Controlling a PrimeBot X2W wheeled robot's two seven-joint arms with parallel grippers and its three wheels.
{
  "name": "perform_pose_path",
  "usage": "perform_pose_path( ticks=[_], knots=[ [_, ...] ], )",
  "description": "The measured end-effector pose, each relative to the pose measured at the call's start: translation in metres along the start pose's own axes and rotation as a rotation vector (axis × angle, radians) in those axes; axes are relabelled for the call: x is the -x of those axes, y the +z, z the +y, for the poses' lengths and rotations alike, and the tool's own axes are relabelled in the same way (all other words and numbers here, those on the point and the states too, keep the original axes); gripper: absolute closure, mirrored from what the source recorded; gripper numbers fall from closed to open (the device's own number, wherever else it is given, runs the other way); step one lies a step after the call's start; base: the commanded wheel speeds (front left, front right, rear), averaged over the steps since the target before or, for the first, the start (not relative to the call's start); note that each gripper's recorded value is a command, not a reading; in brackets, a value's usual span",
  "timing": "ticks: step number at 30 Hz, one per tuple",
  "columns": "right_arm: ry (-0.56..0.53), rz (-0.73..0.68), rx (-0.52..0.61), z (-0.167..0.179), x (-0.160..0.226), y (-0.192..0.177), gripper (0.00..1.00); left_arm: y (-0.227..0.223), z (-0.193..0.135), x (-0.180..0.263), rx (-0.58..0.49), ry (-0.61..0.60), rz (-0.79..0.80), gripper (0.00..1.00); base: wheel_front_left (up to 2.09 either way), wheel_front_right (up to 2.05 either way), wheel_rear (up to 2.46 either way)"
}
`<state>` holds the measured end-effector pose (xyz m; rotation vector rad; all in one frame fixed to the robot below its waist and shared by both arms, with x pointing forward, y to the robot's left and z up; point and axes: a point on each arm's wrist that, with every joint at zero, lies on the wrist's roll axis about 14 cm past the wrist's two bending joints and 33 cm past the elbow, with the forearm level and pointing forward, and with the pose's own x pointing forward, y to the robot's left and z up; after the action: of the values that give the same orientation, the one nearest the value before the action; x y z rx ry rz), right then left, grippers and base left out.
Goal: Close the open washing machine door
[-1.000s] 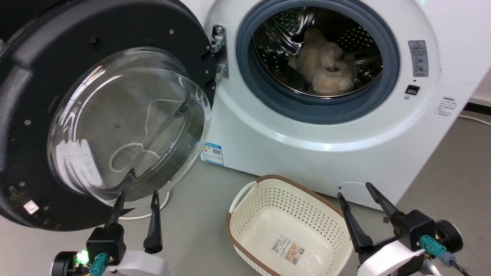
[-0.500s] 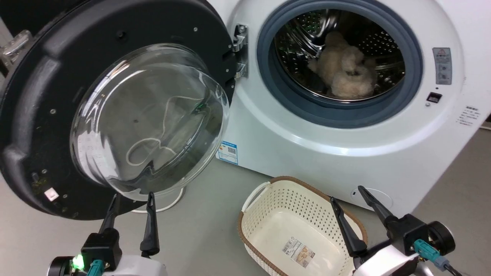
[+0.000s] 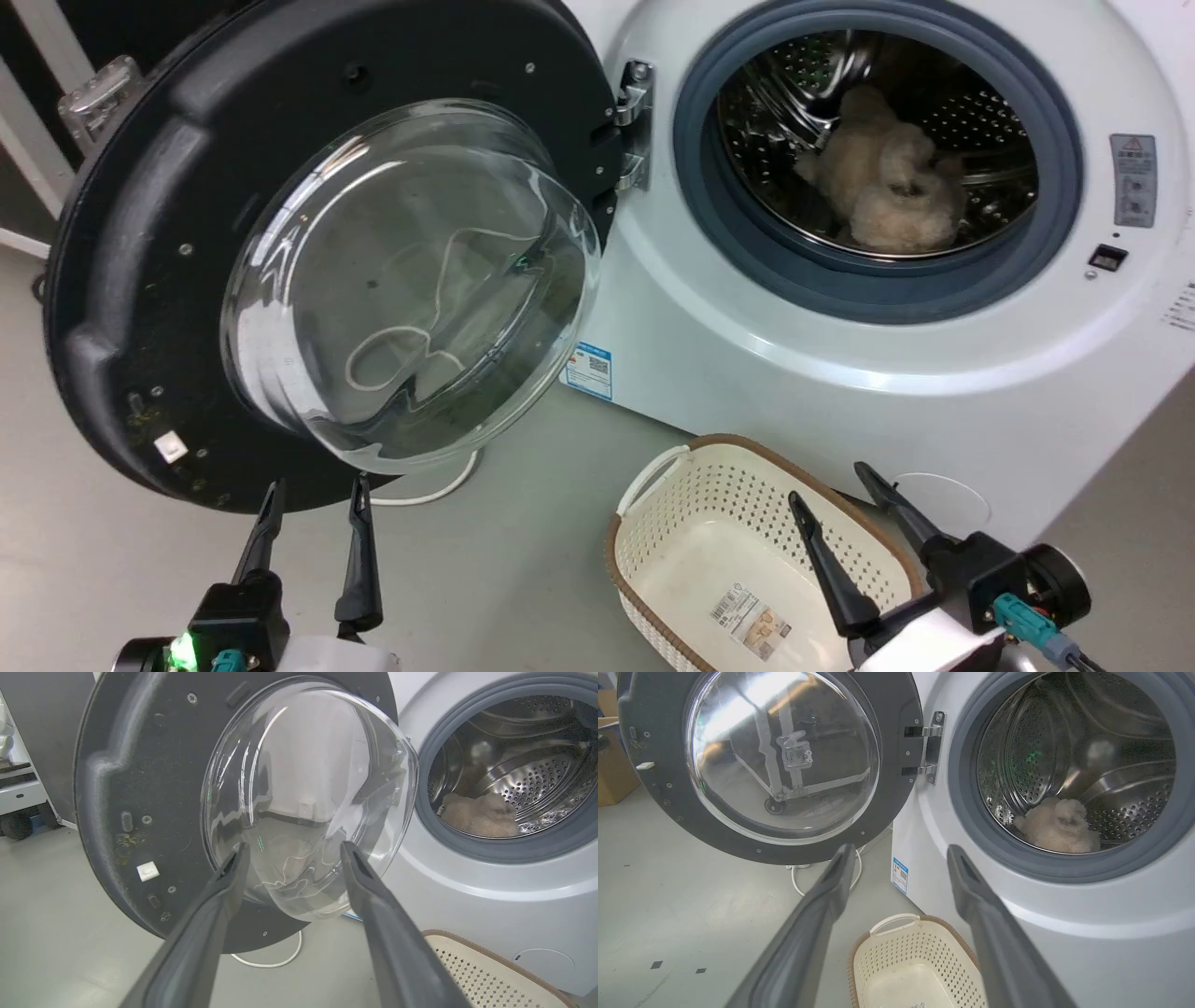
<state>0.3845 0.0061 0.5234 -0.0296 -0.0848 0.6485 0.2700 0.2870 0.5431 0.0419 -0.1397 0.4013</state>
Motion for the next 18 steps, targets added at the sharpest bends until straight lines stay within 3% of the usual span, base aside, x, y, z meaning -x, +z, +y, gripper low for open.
perform_pose_path(
  ticks=[13,14,15,18],
  knots=[
    [0.092,-0.004,-0.021,0.027,-0.011,-0.005,0.0,0.003,0.022,0.015,-0.01,0.069,-0.022,0.0,0.0,0.0,0.0],
    [0.097,-0.003,-0.021,0.029,-0.011,-0.006,0.0,0.003,0.023,0.016,-0.01,0.072,-0.02,0.7,0.0,0.0,0.0],
    [0.102,-0.003,-0.021,0.03,-0.012,-0.006,0.0,0.003,0.024,0.017,-0.008,0.073,-0.021,1.0,0.0,0.0,0.0],
    [0.117,-0.007,-0.024,0.034,-0.014,-0.006,0.0,0.007,0.023,0.019,0.008,0.065,-0.035,1.0,0.0,0.0,0.0]
  ],
)
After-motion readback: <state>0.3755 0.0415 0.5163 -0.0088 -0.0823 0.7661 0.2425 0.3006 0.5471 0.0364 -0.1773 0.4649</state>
